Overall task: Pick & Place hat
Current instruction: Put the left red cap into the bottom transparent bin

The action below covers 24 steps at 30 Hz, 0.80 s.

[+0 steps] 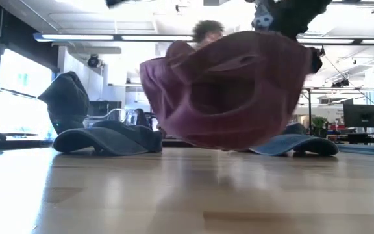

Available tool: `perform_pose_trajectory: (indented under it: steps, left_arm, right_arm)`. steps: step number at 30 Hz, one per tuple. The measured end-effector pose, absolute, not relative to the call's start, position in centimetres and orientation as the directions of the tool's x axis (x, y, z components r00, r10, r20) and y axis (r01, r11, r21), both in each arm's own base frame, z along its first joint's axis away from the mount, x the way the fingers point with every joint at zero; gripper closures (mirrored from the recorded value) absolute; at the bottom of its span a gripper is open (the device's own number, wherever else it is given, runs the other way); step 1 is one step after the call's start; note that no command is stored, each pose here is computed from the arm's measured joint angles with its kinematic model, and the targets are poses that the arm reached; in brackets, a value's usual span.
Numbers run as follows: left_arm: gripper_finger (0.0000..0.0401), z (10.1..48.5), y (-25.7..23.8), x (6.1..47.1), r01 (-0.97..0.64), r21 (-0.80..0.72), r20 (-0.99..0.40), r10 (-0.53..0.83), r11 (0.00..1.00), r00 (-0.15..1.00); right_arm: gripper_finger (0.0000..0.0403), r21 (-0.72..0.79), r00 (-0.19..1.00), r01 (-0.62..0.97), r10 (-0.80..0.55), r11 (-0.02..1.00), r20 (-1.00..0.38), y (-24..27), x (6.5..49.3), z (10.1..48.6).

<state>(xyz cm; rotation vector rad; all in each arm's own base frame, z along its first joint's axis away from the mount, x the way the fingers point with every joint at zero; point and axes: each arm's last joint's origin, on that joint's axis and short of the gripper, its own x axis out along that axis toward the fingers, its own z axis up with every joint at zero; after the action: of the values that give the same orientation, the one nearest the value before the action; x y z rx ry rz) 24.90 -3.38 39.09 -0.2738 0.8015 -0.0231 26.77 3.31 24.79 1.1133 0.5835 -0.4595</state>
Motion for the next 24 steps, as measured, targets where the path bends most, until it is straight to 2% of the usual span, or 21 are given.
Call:
perform_pose_trajectory:
  steps: [4, 7, 10, 13, 16, 19, 24]
  left_arm:
    - [0.0258, 38.9, -8.5, 23.2, 0.013, -0.086, -0.697, -0.069, 0.996, 0.714]
    - [0.0273, 38.5, -11.6, 21.8, 0.041, -0.033, -0.686, -0.052, 0.999, 0.725]
    - [0.0286, 37.4, -13.8, 20.6, 0.05, -0.092, -0.707, -0.1, 0.995, 0.701]
    - [0.0301, 35.4, -15.6, 20.2, 0.041, -0.131, -0.719, -0.123, 0.991, 0.684]
    - [0.0318, 32.7, -16.3, 19.8, -0.035, -0.119, -0.729, -0.064, 0.992, 0.681]
    - [0.0336, 30.2, -16.4, 19.9, -0.109, -0.126, -0.726, -0.016, 0.986, 0.687]
    - [0.0365, 27.8, -16.3, 21.1, -0.188, -0.171, -0.603, 0.048, 0.967, 0.796]
  right_arm:
    - [0.0397, 0.79, 0.829, 0.524, 0.022, 0.32, -0.559, 1.6, 27.2, 23.8]
    - [0.0397, 0.86, 0.89, 0.429, 0.034, 0.276, -0.455, 0.3, 27.3, 23.3]
    - [0.0395, 0.9, 0.92, 0.382, 0.007, 0.209, -0.391, -0.9, 27.2, 22.7]
    - [0.0397, 0.907, 0.922, 0.385, -0.026, 0.168, -0.387, -1.8, 27.0, 22.4]
    - [0.0397, 0.915, 0.925, 0.38, -0.054, 0.139, -0.376, -2.4, 27.0, 22.5]
    - [0.0394, 0.942, 0.948, 0.316, -0.072, 0.112, -0.309, -3.0, 27.2, 23.1]
    - [0.0397, 0.975, 0.975, 0.209, -0.092, 0.076, -0.201, -3.4, 27.4, 24.2]
